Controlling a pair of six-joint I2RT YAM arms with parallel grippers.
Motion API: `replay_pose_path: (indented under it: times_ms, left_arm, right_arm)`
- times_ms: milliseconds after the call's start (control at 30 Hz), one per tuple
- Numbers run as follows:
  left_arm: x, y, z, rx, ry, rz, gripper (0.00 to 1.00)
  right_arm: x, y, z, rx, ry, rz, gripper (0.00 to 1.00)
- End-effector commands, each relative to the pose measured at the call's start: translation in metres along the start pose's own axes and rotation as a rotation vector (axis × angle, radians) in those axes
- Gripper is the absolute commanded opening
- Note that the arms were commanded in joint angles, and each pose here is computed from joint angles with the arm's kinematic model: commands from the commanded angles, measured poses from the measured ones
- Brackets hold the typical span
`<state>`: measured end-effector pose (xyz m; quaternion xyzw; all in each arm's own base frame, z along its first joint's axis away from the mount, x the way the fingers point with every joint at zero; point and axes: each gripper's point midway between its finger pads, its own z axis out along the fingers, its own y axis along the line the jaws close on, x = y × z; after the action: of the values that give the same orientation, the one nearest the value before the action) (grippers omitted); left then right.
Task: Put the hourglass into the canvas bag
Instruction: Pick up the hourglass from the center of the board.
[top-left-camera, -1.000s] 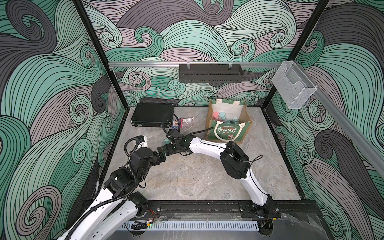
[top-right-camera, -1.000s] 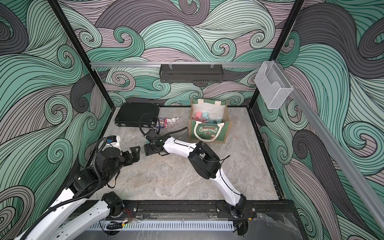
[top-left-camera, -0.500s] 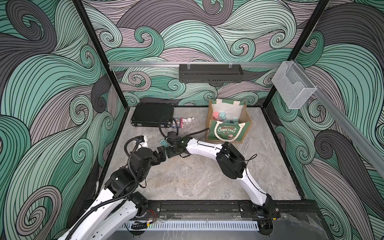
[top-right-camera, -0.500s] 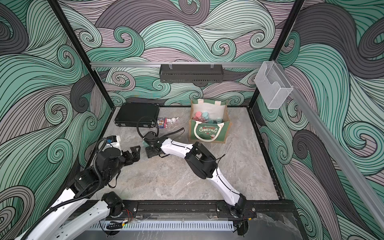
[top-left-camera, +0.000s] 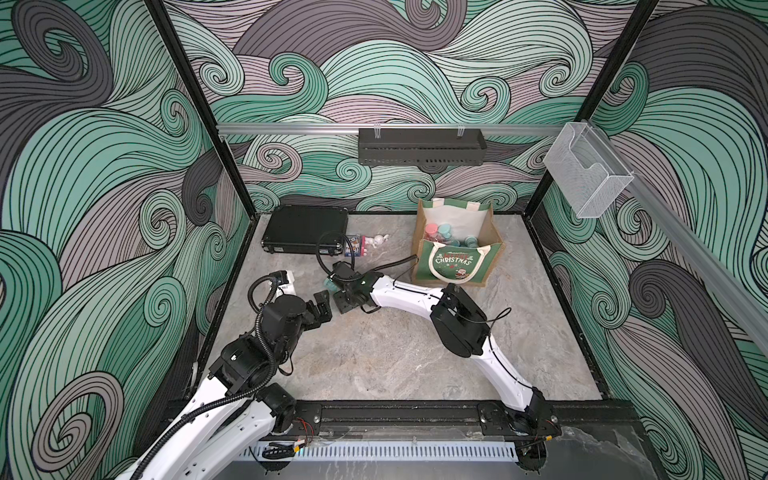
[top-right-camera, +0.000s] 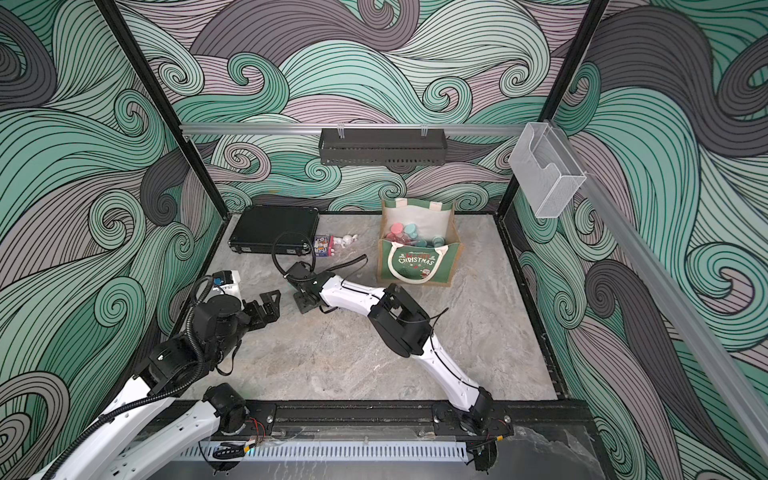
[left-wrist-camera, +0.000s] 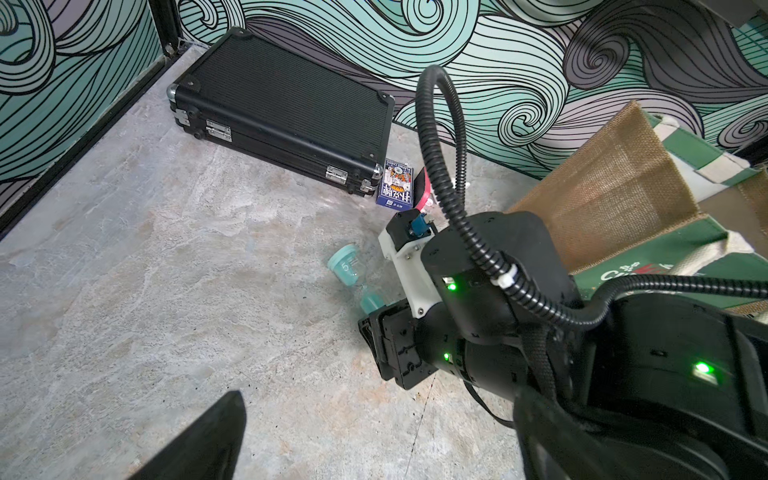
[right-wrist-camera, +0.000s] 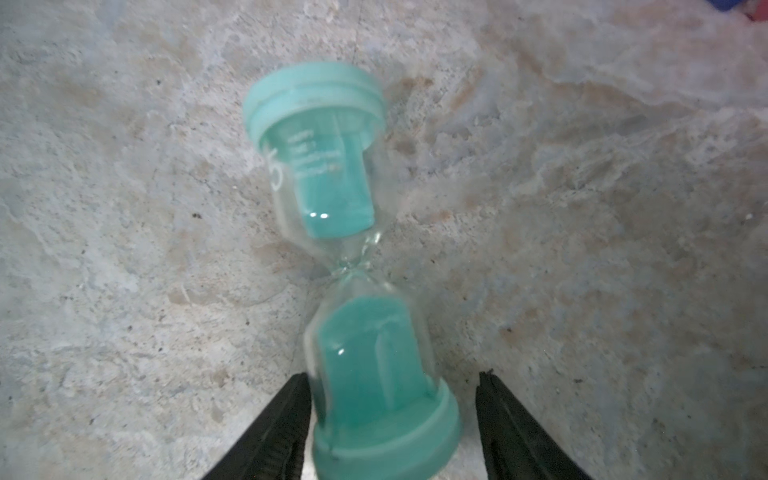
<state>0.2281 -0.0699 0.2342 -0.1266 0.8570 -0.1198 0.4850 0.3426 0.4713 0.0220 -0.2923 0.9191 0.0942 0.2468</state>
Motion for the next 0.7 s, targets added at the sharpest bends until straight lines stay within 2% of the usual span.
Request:
replay_pose_path:
  times_ms: [0, 200, 367, 667]
  left_arm:
    - [-0.01, 0.002, -0.003, -0.018, -0.037, -0.003, 0.99]
    - [-0.013, 0.0, -0.002, -0.013, -0.042, -0.003, 0.98]
    - [-0.014, -0.002, -0.002, -0.01, -0.037, 0.006, 0.99]
    - [-0.017, -0.005, -0.004, 0.0, -0.041, 0.008, 0.99]
  right_arm:
    - [0.002, -0.011, 0.013, 0.041, 0.013, -0.043, 0.64]
    - [0.0, -0.004, 0.014, -0.002, 0.012, -0.059, 0.57]
    - [-0.008, -0.003, 0.01, -0.006, -0.011, -0.072, 0.48]
    - [-0.031, 0.0, -0.021, -0.038, -0.08, -0.082, 0.35]
